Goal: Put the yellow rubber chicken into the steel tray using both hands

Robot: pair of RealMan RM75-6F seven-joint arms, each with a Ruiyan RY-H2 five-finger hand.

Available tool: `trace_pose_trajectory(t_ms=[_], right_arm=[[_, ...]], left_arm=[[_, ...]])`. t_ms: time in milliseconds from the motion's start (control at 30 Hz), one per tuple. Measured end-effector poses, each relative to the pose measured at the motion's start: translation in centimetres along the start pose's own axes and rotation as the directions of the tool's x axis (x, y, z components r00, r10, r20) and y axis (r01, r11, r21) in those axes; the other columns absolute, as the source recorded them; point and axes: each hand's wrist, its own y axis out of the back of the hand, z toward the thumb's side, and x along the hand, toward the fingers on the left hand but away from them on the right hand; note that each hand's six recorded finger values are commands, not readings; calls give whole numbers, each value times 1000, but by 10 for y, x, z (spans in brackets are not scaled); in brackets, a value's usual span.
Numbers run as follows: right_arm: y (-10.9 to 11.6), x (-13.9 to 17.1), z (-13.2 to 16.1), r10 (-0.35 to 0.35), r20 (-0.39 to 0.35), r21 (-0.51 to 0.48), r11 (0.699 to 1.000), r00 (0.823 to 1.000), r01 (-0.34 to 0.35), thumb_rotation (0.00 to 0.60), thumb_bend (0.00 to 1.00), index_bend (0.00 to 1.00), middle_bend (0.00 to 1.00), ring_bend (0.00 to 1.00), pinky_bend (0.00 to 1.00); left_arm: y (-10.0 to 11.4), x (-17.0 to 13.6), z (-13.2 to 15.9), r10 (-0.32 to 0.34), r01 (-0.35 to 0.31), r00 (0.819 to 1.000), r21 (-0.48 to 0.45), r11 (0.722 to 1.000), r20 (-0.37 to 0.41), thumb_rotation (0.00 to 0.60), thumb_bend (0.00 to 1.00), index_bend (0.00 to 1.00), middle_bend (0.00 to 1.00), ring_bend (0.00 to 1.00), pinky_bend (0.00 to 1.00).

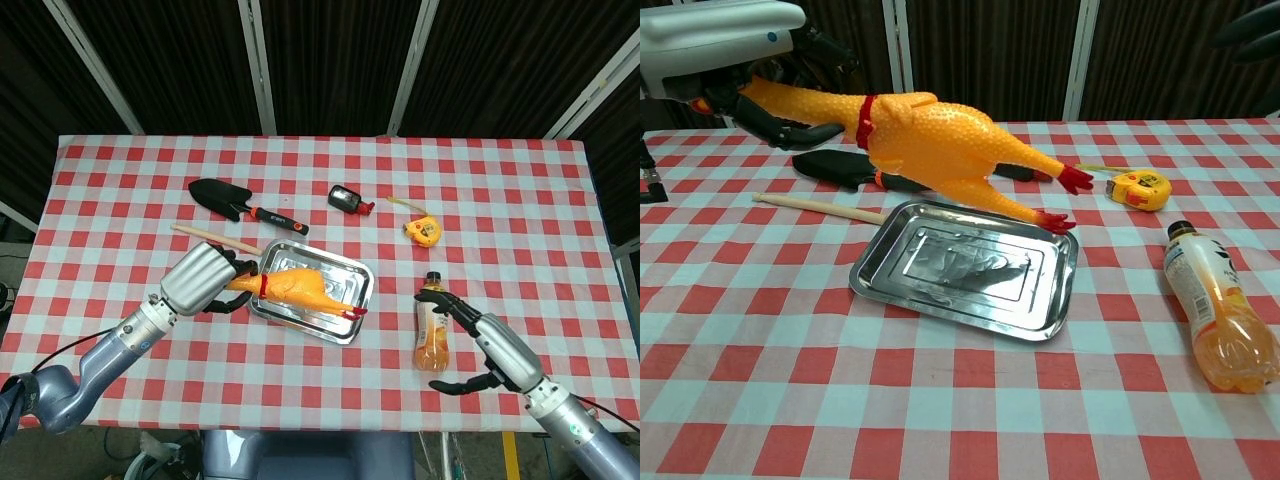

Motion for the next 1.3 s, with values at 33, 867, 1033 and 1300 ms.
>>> trace_pose_trajectory(t_ms=[33,867,1033,1300], right_arm=[[-2,-5,0,16,3,-11,1000,1000,-16,600,176,0,68,31,163],[-25,-97,-37,18,187,20,1000,982,-23,600,176,0,0,0,44],[-30,-101,-41,16,202,57,998,979,-28,600,176,0,0,0,44],[-36,-112,-46,1,223,77,997,975,-19,600,175,0,0,0,56]], left_arm=[[0,4,2,-10,10,1000,2,1000,6,600,708,644,714,632,722],[3,79,63,-32,31,995,8,999,93,600,707,651,729,648,756],[2,86,71,-14,12,996,21,1000,90,600,706,651,729,648,756],[-2,91,80,-23,22,995,12,1000,94,600,704,651,728,648,756]])
